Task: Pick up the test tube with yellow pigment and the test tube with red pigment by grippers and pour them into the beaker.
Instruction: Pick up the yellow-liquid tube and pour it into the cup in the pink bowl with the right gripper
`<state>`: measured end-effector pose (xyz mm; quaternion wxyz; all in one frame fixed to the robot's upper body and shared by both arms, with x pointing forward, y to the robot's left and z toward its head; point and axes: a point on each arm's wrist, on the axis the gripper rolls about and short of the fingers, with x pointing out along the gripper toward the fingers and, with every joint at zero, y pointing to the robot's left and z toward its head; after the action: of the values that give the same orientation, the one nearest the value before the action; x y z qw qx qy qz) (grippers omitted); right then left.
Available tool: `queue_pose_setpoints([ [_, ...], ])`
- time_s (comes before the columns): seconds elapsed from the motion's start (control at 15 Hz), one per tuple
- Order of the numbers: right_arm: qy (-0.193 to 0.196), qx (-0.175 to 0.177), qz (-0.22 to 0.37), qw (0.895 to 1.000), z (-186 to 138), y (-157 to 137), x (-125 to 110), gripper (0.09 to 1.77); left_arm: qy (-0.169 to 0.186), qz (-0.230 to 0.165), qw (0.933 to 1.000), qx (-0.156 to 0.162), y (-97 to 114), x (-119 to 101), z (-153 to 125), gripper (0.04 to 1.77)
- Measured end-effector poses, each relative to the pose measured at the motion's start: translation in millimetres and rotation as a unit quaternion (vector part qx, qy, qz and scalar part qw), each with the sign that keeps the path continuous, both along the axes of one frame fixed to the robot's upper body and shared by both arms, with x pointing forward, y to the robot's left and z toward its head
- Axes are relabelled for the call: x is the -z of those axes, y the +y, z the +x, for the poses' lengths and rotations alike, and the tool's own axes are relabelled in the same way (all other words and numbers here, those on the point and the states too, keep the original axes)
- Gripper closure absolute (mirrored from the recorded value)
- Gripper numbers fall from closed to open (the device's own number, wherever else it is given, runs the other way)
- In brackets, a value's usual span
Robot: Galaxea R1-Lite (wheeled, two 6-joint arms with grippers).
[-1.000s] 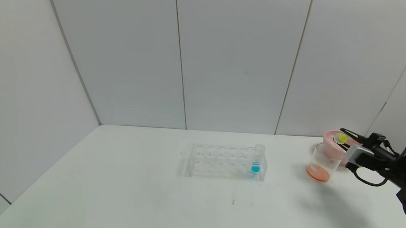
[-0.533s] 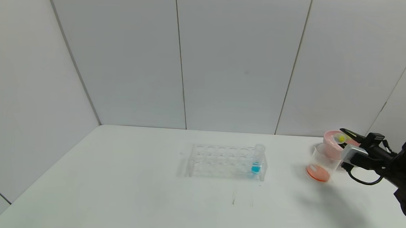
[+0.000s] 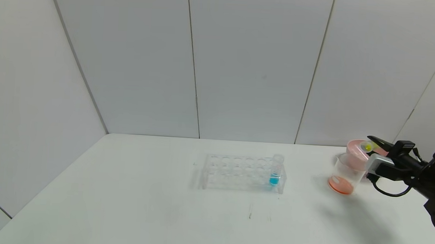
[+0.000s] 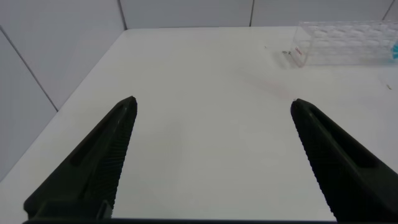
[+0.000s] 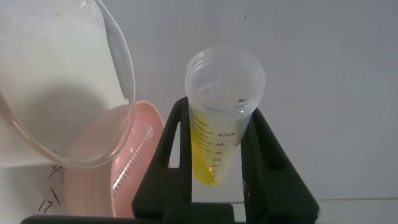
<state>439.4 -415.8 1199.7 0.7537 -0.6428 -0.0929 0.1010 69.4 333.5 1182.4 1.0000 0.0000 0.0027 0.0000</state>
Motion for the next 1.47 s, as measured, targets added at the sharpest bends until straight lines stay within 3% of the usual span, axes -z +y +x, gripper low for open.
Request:
queue_pose_setpoints([
  [1.47, -0.049, -0.001, -0.091, 0.995, 0.3, 3.0, -9.2, 1.34, 0.000, 0.000, 1.0000, 0.000, 0.0, 0.0, 0.0, 0.05],
])
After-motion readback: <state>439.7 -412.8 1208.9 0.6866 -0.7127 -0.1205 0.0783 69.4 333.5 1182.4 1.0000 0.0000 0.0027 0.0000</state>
